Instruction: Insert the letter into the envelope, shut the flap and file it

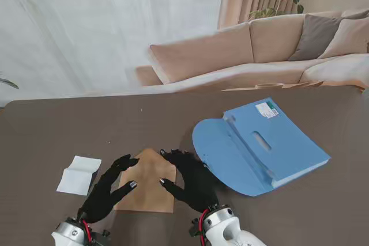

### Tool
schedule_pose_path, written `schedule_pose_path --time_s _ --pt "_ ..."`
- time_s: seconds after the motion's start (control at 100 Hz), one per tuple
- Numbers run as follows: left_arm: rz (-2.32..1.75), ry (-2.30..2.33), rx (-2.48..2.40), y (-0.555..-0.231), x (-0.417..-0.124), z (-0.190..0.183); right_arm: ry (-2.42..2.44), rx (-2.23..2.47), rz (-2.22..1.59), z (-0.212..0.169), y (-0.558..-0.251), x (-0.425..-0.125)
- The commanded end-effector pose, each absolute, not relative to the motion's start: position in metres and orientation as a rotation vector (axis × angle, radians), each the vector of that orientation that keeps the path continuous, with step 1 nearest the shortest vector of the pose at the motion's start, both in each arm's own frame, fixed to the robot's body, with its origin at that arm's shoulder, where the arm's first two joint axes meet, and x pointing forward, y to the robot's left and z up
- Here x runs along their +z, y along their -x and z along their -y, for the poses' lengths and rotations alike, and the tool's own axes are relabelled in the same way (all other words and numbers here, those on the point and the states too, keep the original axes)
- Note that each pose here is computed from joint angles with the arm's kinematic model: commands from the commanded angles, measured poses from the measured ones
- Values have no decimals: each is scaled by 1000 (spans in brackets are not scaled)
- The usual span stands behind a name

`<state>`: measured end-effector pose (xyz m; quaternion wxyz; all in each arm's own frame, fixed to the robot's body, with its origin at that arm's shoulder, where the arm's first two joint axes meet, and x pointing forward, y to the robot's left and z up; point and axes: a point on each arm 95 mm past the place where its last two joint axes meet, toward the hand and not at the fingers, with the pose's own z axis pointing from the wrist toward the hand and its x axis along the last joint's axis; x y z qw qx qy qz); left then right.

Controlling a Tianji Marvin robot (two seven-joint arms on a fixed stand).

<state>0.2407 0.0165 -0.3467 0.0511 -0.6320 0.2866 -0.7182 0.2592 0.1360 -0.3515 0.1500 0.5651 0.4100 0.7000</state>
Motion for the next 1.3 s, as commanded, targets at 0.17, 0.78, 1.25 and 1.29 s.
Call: schedule_pose_path --time_s 0.17,0.78,1.25,1.29 --pt "-897 1939 -2184 -236 -348 -14 -1635 2008 -1186 -139 -254 -351" --pt "-919 1934 -2162 -237 -347 -16 -1621 2017 -1157 -139 -253 -348" --pt "-867 1926 -2199 -238 -341 -26 -1472 1926 -1294 -146 -294 -325" --pt "-858 1926 -2203 -239 -340 -28 -1469 1905 -1319 -147 -301 -324"
